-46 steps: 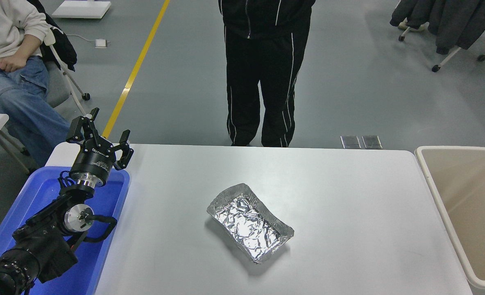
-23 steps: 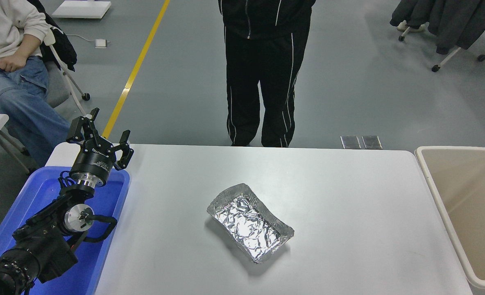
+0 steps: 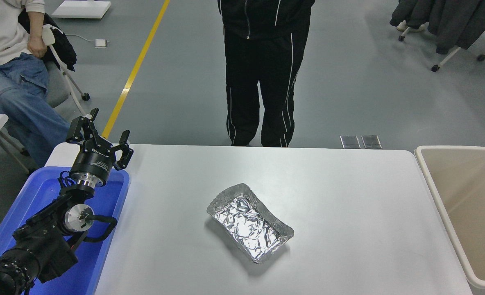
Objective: Dispose of the paper cup in the dustbin
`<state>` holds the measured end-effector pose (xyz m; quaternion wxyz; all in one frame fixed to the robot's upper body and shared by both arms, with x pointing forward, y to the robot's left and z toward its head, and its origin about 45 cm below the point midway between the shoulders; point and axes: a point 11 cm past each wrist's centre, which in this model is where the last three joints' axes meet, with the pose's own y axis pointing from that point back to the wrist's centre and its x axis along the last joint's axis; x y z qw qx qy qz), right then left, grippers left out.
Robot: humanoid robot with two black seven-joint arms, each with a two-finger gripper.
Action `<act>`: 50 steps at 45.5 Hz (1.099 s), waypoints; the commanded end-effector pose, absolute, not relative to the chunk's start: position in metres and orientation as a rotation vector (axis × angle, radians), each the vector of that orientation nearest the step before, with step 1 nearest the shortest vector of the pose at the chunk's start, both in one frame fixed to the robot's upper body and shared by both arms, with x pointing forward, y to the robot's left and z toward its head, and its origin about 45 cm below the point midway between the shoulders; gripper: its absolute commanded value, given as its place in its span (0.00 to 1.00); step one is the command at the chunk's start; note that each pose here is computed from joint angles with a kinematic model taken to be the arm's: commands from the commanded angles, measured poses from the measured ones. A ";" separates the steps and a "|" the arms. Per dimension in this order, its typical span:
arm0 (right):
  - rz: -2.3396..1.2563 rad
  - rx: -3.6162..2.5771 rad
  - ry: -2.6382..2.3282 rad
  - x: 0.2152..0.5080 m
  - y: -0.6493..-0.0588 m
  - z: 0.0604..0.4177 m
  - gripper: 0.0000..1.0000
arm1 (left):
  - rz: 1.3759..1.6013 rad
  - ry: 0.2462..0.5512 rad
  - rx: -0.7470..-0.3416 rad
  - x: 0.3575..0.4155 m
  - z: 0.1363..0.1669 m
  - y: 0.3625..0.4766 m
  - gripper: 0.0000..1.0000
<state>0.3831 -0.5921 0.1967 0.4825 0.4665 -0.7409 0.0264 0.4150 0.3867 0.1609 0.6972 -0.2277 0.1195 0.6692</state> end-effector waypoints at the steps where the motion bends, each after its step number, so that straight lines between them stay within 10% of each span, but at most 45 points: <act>1: 0.081 1.319 -2.088 0.444 -0.559 0.268 0.99 | 1.494 0.265 -0.506 0.4148 0.1610 0.388 1.00; 27: -0.050 2.111 -2.411 0.498 -0.446 0.365 0.99 | 1.493 0.266 -0.507 0.4149 0.1607 0.387 1.00; 50: -0.182 2.165 -2.570 0.444 -0.423 0.224 0.99 | 1.492 0.266 -0.508 0.4150 0.1610 0.387 1.00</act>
